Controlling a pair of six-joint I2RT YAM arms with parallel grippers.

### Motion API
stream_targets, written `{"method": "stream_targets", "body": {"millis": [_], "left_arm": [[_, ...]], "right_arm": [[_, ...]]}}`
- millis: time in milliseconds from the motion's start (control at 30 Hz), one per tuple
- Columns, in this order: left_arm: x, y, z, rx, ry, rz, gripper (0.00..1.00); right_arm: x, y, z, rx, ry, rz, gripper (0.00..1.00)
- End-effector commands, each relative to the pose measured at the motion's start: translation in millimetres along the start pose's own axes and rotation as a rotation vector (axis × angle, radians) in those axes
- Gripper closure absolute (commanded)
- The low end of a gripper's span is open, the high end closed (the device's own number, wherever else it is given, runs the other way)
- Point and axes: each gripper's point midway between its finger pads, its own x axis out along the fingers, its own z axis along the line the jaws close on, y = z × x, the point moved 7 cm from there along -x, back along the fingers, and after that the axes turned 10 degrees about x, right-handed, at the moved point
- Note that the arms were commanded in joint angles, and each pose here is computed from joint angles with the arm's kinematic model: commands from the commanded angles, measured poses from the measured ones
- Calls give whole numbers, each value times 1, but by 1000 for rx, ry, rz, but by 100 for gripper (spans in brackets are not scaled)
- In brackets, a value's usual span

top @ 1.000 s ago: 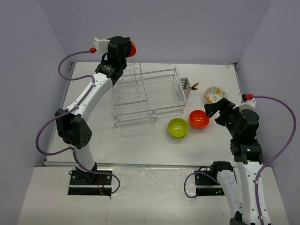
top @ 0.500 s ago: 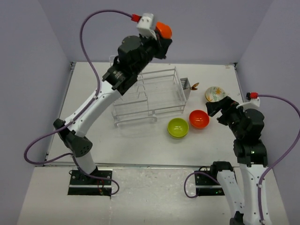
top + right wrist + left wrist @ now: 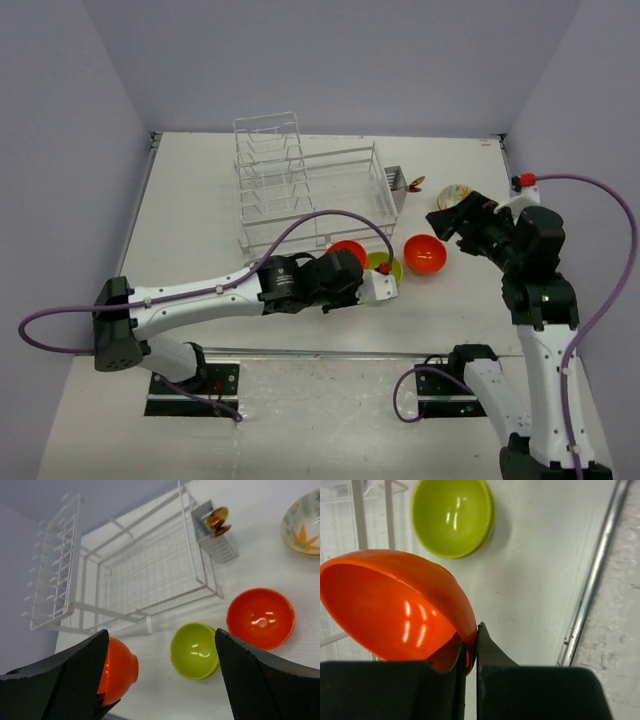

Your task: Unload the bowls from the dish rack

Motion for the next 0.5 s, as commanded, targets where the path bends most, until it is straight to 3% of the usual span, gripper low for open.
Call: {"method": "stream_targets", "body": {"millis": [0, 67, 167, 267, 467], "left_arm": [[-38, -21, -7, 176, 115, -199, 100], [-38, -16, -27, 243, 306, -192, 100], [-39, -13, -39, 264, 419, -141, 100], [-34, -7, -47, 269, 477, -86, 100], [-30, -12, -43, 281, 451, -69, 100]], "right_arm": [[19, 31, 4, -46, -66, 296, 14], [25, 51, 10, -121, -43, 417, 14], [25, 74, 18, -184, -40, 539, 13], [23, 89, 19, -207, -53, 596, 15], [19, 127, 7, -263, -37, 737, 28]]}}
